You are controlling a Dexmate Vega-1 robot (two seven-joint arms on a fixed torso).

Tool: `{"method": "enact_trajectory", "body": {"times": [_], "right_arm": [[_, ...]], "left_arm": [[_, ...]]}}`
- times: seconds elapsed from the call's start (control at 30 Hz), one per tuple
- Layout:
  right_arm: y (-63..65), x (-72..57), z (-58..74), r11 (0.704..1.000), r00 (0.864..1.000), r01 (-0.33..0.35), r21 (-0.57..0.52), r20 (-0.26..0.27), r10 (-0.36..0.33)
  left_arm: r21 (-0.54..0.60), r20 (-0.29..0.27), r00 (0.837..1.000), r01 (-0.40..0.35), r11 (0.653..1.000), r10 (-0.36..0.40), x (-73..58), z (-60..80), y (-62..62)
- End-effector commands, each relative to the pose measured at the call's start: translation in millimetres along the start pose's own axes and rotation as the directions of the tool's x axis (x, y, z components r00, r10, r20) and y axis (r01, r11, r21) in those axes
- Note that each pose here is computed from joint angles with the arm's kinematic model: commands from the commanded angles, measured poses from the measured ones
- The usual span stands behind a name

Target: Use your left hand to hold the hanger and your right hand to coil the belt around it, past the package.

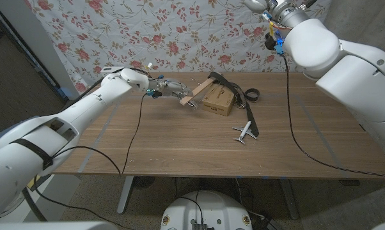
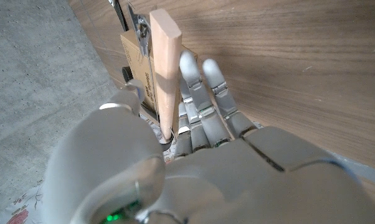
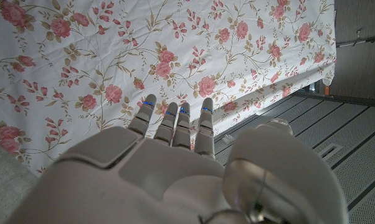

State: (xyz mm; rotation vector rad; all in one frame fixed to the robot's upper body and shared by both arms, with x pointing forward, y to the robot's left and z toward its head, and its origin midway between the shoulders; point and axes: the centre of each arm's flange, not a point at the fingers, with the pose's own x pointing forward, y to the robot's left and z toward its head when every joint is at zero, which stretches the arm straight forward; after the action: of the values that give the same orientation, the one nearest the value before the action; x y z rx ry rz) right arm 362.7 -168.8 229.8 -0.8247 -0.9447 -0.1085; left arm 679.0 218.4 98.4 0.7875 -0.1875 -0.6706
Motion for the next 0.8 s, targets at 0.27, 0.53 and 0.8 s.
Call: {"method": "enact_trajectory", "body": {"times": [0.27, 0.53, 0.8], "right_arm": [[-4.2, -3.1, -0.6, 1.0, 1.0, 0.006, 0.005, 0.018, -0.006], [-4.8, -5.0, 2.1, 1.0, 1.0, 0.016, 0.006, 0.02, -0.016], [-2.9, -7.7, 1.5, 0.999, 0.999, 0.028, 0.024, 0.023, -0.028]], "left_arm": [[0.103, 0.052, 0.999, -0.001, 0.995, -0.004, -13.4, 15.8, -7.8], [0.128, 0.164, 0.986, -0.058, 0.99, 0.037, -30.2, 22.4, -12.6], [0.107, 0.378, 0.911, -0.22, 0.97, 0.165, -57.6, 22.6, -23.5]]}}
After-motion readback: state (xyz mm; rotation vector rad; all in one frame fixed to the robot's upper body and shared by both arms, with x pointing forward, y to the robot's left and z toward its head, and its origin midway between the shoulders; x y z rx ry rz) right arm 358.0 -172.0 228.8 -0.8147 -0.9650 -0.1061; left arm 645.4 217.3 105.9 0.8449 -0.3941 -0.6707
